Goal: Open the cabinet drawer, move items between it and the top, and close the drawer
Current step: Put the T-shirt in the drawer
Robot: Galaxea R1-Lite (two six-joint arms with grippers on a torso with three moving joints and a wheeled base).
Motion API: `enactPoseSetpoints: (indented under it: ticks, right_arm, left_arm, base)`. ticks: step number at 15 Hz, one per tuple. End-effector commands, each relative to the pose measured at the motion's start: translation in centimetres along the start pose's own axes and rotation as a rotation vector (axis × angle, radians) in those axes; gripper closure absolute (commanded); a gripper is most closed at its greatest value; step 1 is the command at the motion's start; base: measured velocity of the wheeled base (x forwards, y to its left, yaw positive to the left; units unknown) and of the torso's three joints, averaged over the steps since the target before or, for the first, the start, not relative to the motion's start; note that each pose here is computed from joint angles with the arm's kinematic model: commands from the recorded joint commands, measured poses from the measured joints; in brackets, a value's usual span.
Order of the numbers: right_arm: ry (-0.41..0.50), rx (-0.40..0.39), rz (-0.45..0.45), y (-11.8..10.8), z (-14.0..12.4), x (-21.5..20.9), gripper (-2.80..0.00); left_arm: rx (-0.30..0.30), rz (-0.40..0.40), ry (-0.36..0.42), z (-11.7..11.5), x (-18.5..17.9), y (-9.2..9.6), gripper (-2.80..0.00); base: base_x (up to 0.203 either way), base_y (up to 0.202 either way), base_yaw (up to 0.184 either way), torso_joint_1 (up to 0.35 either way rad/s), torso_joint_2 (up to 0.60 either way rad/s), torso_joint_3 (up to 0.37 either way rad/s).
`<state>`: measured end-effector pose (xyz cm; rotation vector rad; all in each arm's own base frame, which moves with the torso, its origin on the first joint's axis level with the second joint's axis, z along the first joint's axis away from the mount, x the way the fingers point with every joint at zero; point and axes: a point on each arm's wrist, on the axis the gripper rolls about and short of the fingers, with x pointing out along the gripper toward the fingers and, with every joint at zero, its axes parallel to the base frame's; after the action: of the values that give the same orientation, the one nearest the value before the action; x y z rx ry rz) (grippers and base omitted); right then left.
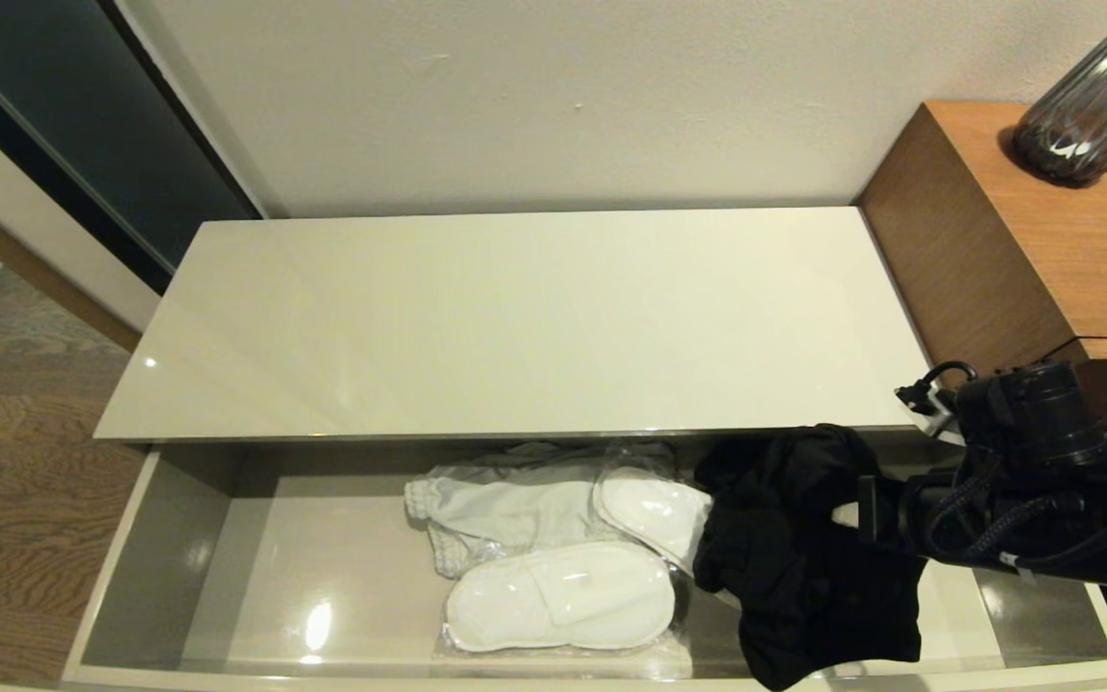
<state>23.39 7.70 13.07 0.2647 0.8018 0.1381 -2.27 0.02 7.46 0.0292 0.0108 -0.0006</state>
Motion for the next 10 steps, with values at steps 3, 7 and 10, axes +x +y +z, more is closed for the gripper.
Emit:
enactPoseSetpoints:
  ticks: [3,7,10]
  right_arm:
    - [0.051,-0.001,-0.027,-0.3,-0.8,1.2,0.00]
    - [0.105,0.001,-0.054,-0.7,-1.7,2.3,0.00]
    - [0.123,0.001,-0.060,-0.8,-2.0,2.8,0.00]
  left_arm:
    - [0.000,0.000,0.002,0.0,0.0,0.0,0.00]
    - [0.000,0.000,0.002,0.0,0.0,0.0,0.00]
    - [0.000,-0.001,0.002,0.0,0.0,0.0,0.00]
  base:
    - [0.000,0.000,0.000,0.000,0.00,0.000]
    - [0.000,0.000,0.000,0.000,0.00,0.000]
    - [0.000,0.000,0.000,0.000,0.00,0.000]
